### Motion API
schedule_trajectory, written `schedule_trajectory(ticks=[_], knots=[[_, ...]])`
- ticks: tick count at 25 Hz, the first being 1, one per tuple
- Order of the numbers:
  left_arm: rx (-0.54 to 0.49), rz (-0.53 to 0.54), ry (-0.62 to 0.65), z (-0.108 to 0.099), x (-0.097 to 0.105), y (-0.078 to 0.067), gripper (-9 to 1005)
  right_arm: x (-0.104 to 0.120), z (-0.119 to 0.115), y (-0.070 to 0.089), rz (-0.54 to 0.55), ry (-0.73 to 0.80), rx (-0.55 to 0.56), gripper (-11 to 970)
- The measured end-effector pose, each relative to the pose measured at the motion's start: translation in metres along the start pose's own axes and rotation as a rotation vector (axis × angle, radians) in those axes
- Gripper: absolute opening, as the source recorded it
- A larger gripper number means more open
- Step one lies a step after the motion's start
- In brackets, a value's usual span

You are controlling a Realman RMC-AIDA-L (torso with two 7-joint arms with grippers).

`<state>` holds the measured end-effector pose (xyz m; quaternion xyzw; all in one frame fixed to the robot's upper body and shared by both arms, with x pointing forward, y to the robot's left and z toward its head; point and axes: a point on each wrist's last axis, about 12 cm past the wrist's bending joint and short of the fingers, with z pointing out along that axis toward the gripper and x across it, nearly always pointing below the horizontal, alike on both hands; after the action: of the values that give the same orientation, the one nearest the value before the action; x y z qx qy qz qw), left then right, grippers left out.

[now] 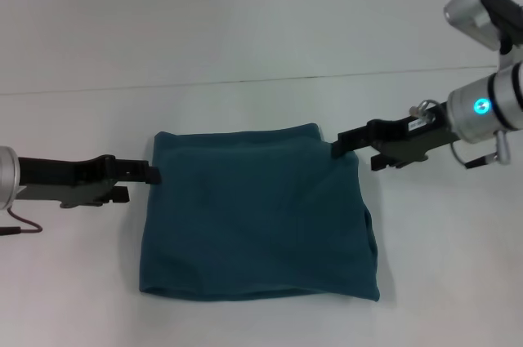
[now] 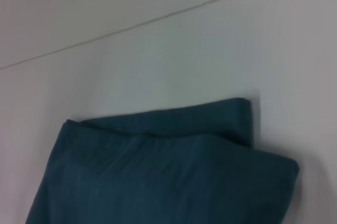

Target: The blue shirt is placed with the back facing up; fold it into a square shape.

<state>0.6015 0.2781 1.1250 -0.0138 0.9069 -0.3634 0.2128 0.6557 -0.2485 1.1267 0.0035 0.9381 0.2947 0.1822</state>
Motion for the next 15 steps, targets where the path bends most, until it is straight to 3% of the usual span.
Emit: schedule_trajectory(ticks=[15], knots=[[0.012, -0.005, -0.017, 0.008, 0.003, -0.003, 755, 0.011, 0.022, -0.004, 0.13, -0.101, -0.047, 860]])
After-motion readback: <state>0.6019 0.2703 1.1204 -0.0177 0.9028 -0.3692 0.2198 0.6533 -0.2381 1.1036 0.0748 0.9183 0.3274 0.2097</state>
